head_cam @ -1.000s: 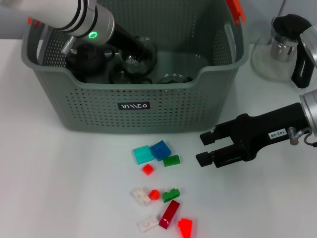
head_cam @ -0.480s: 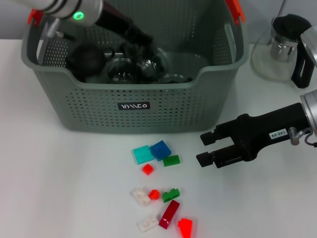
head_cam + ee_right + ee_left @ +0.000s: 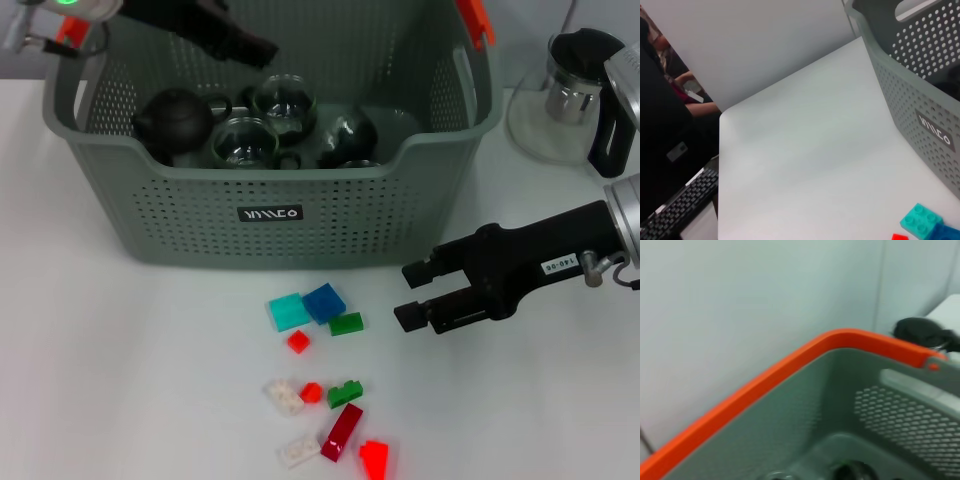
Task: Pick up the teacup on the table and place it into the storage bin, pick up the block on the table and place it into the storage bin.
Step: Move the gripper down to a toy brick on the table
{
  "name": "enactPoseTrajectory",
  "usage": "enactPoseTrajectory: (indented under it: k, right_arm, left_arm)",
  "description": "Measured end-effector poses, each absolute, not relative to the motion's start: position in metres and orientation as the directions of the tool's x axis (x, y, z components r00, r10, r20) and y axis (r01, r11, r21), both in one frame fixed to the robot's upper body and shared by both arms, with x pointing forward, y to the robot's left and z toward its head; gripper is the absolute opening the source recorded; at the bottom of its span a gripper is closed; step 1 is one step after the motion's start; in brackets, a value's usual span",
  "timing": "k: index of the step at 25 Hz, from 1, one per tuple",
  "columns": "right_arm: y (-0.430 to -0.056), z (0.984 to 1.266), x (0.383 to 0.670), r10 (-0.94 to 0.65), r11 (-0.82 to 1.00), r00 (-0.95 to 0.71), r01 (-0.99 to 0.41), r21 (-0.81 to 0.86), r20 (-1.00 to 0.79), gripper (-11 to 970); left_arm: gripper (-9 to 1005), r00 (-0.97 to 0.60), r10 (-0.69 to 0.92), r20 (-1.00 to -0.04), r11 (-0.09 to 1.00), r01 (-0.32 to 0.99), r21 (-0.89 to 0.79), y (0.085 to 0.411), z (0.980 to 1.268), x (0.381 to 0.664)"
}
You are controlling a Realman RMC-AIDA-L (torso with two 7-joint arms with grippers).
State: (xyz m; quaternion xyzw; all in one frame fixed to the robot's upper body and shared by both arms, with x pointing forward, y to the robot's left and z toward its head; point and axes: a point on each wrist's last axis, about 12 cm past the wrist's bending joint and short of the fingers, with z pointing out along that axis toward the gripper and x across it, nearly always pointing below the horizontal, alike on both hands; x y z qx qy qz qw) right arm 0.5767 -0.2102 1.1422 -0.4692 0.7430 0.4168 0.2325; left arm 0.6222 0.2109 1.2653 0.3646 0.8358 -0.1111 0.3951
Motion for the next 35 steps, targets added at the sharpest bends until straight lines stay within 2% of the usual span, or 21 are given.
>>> enactPoseTrajectory:
  k: [4,7,8,13,16,21,26,35]
  right_arm:
    - [-0.211,1.143,0.578,-0.505,0.214,-0.450,-0.892,0.398,-0.736,715]
    - [-0.213,1.144,0.578,-0.507,0.218,-0.449,-0.893,0.395,-0.736,715]
    - [-0.214,1.144,0.579,-0.507,0.219,-0.449,-0.893,0.394,-0.736,715]
    - [-0.214,1.145,0.579,-0.509,0.218,-0.447,-0.894,0.392,-0.735,715]
    - [-0.214,1.146,0.580,-0.511,0.218,-0.445,-0.895,0.389,-0.736,715]
    - [-0.216,1.147,0.581,-0.514,0.220,-0.443,-0.896,0.387,-0.735,715]
    - [-0.216,1.146,0.580,-0.514,0.221,-0.447,-0.894,0.390,-0.732,715]
    - [-0.214,1.147,0.582,-0.513,0.226,-0.449,-0.893,0.389,-0.732,716]
  left_arm:
    - [766,-0.380,0.526,-0.761,0.635,0.771,0.054,0.214,1.275,0.595]
    - [766,-0.314,0.541,-0.780,0.522,0.853,0.018,0.216,1.278,0.569]
    - [766,-0.280,0.555,-0.783,0.453,0.891,0.003,0.217,1.276,0.557]
    - [764,-0.198,0.561,-0.804,0.303,0.953,-0.023,0.224,1.265,0.531]
    - [761,-0.175,0.548,-0.818,0.254,0.967,-0.037,0.232,1.253,0.521]
    - [757,-0.176,0.542,-0.822,0.189,0.978,-0.086,0.244,1.225,0.509]
    - [755,-0.223,0.531,-0.817,0.176,0.973,-0.151,0.249,1.198,0.508]
    - [752,-0.277,0.701,-0.657,0.203,0.961,-0.188,0.217,1.167,0.518]
